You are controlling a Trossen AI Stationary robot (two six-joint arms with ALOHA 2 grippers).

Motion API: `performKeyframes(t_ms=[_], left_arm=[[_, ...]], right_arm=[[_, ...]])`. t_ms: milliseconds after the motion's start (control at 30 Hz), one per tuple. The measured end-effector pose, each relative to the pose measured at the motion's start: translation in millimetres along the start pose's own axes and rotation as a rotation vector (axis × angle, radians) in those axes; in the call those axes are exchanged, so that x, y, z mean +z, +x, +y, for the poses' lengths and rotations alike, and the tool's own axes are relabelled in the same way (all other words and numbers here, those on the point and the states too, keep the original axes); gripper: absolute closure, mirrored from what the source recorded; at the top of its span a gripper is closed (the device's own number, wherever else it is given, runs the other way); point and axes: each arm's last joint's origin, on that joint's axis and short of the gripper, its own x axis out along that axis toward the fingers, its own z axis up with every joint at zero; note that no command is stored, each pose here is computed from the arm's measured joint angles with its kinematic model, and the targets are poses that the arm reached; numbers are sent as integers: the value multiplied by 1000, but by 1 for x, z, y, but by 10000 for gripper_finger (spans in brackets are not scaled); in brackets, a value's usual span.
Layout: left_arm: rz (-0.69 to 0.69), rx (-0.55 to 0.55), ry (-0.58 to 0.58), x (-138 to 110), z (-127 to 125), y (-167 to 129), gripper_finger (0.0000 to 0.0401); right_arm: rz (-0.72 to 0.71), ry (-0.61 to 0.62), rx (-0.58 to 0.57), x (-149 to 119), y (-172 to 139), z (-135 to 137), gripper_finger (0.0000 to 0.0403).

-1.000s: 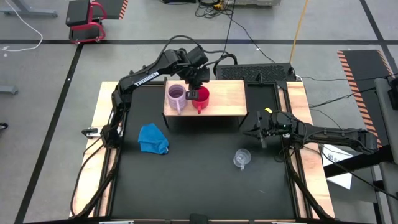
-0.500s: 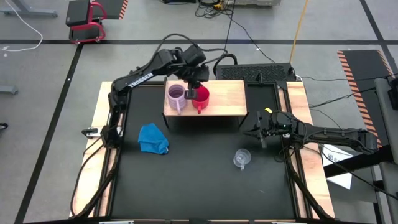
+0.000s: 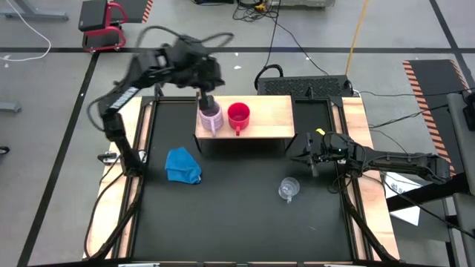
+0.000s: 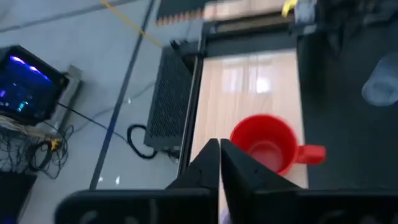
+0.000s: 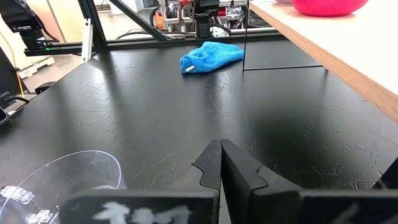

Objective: Stack small to large cups/mugs on shelf
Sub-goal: Put the transparent mug on the shelf

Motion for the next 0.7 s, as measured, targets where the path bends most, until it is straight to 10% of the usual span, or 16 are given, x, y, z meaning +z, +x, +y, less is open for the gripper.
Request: performKeyframes(t_ms=[700], left_arm=[[-250, 111, -185, -86, -25, -56, 400]], right_arm=[[21, 11, 3, -2, 0, 0, 403]])
